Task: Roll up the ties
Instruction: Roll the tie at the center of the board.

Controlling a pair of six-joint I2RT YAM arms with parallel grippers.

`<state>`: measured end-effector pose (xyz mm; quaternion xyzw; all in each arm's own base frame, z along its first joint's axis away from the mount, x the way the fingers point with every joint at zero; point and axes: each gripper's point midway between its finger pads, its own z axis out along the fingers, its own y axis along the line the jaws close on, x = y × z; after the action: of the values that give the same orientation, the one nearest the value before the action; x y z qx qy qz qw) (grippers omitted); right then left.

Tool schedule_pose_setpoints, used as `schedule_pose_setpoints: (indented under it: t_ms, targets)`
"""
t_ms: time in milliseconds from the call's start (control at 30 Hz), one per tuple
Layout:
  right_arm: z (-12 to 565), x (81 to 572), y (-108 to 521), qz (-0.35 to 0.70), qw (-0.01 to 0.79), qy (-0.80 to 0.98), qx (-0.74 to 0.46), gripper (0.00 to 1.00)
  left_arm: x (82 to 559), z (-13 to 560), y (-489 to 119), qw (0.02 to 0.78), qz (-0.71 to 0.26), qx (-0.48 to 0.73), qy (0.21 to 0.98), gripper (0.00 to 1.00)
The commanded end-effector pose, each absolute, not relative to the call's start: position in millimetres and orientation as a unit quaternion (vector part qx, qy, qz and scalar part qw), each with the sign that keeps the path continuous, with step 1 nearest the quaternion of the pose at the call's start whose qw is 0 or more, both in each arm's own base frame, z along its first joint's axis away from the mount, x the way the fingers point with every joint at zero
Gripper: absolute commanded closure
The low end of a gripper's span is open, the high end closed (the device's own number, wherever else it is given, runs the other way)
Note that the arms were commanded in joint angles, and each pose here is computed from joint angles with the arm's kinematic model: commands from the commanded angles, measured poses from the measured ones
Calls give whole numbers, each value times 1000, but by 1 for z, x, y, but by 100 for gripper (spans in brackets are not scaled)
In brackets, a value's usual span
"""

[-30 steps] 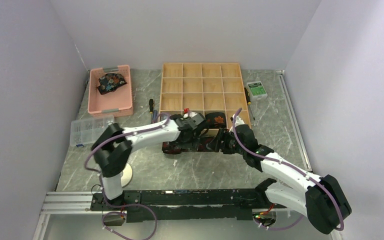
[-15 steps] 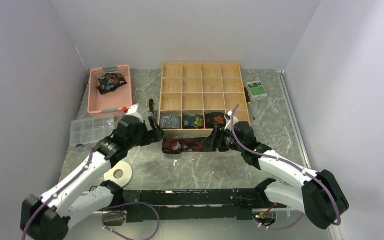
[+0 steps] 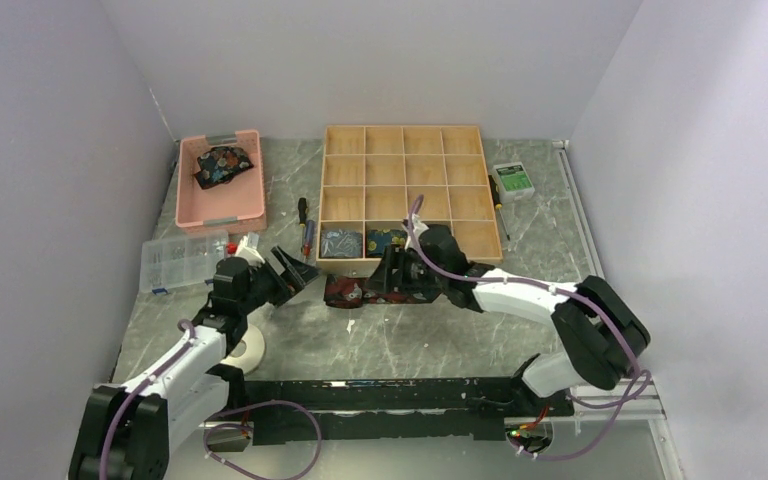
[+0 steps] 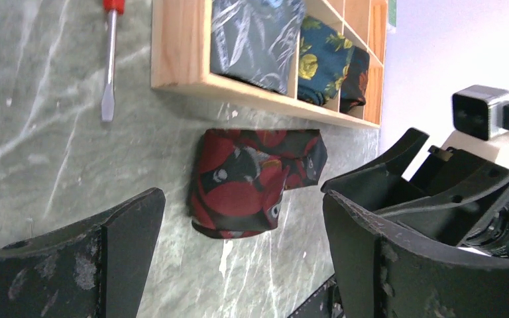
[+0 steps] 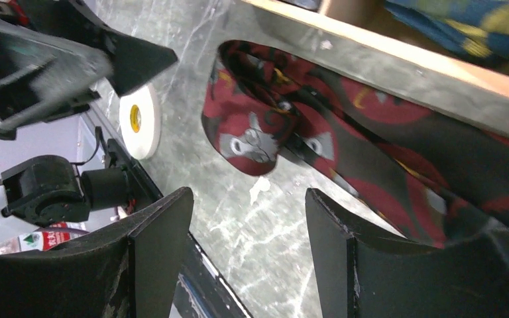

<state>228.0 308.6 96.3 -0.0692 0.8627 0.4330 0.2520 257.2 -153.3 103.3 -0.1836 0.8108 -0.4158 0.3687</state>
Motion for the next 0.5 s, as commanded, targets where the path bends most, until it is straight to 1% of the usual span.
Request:
schedule_pose_setpoints:
  t_ms: [0, 67, 233, 333, 467]
  targets:
    - [117, 247, 331, 428, 293, 851, -82, 32, 266, 137, -158, 407, -459, -159, 773, 6]
    - [114, 250, 336, 425, 288, 854, -83, 31, 264, 129, -154, 398, -434, -160, 792, 6]
    - [101, 251, 350, 425, 271, 859, -87, 30, 261, 118, -150, 393, -419, -161, 802, 6]
    - [92, 251, 356, 420, 262, 864, -88, 31, 260, 110, -153, 380, -420, -152, 810, 6]
    - [83, 251, 360, 418, 254, 868, -91, 36, 259, 99, -161, 348, -425, -134, 825, 6]
